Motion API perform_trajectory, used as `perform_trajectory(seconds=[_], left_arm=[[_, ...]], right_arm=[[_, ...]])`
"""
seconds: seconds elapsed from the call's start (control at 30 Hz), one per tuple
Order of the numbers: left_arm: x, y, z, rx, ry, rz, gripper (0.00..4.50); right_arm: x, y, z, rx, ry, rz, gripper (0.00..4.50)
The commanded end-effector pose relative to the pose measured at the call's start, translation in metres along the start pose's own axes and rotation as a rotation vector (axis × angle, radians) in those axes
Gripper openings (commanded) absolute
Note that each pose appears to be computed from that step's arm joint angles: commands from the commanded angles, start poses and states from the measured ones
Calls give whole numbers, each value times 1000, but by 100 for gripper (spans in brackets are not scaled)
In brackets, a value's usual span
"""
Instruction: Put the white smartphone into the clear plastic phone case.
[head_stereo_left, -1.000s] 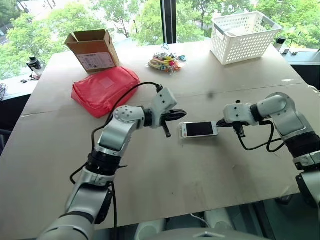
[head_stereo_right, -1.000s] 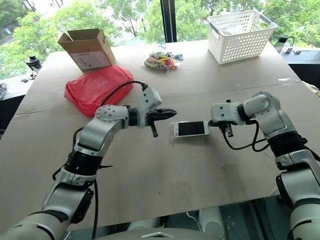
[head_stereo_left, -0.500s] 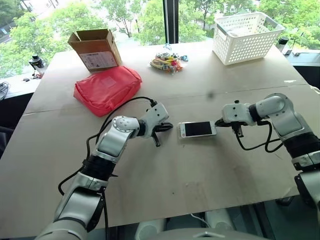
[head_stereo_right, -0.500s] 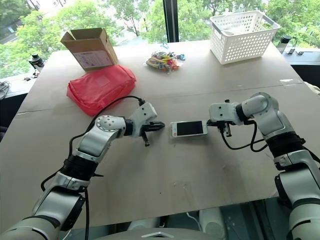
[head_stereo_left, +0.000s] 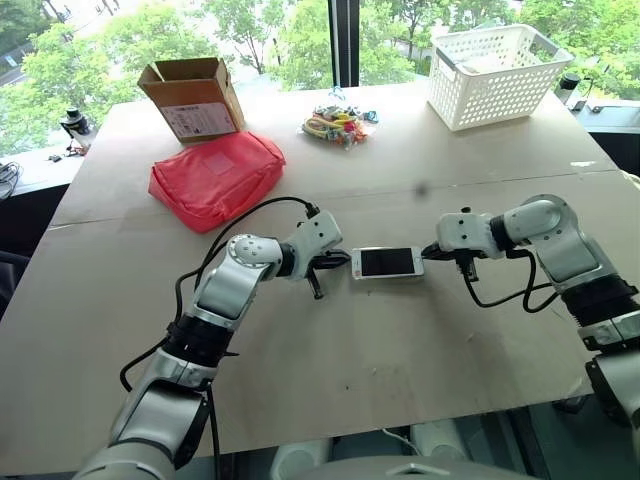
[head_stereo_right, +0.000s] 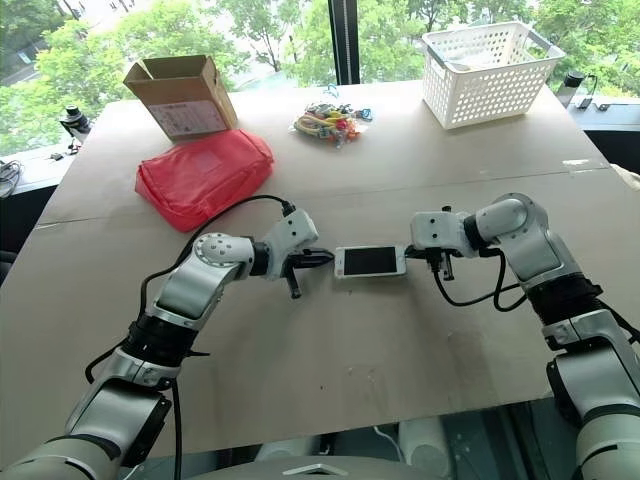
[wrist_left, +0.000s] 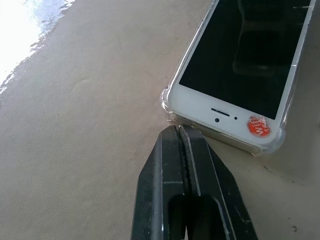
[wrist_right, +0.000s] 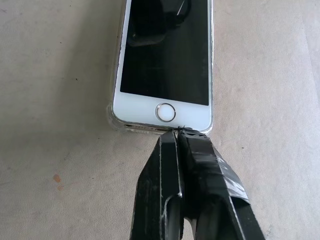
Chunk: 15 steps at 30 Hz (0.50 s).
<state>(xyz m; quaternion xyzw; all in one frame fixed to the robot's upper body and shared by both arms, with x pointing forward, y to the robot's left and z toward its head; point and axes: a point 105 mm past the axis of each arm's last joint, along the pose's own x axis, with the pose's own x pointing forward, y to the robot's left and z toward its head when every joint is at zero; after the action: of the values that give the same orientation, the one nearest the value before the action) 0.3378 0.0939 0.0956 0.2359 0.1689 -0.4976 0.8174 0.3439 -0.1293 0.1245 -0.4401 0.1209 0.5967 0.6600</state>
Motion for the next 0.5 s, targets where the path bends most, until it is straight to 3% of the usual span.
perform_trajectory(seconds=[0.03,0.2,0.4,0.5], left_arm=[[13,-29,-7,-9,24,-129,0],[13,-29,-5,-11,18,-124,0],[-1,-10,-2,3,4,-43,0],[-14,4,17,64,-74,25,0]], right_arm=[[12,4,23,-34,-77,17,6],[16,5,32,-24,-112,12,6],[-12,2,10,40,-42,-29,6],[-37,-5,20,166,-222,-113,6]])
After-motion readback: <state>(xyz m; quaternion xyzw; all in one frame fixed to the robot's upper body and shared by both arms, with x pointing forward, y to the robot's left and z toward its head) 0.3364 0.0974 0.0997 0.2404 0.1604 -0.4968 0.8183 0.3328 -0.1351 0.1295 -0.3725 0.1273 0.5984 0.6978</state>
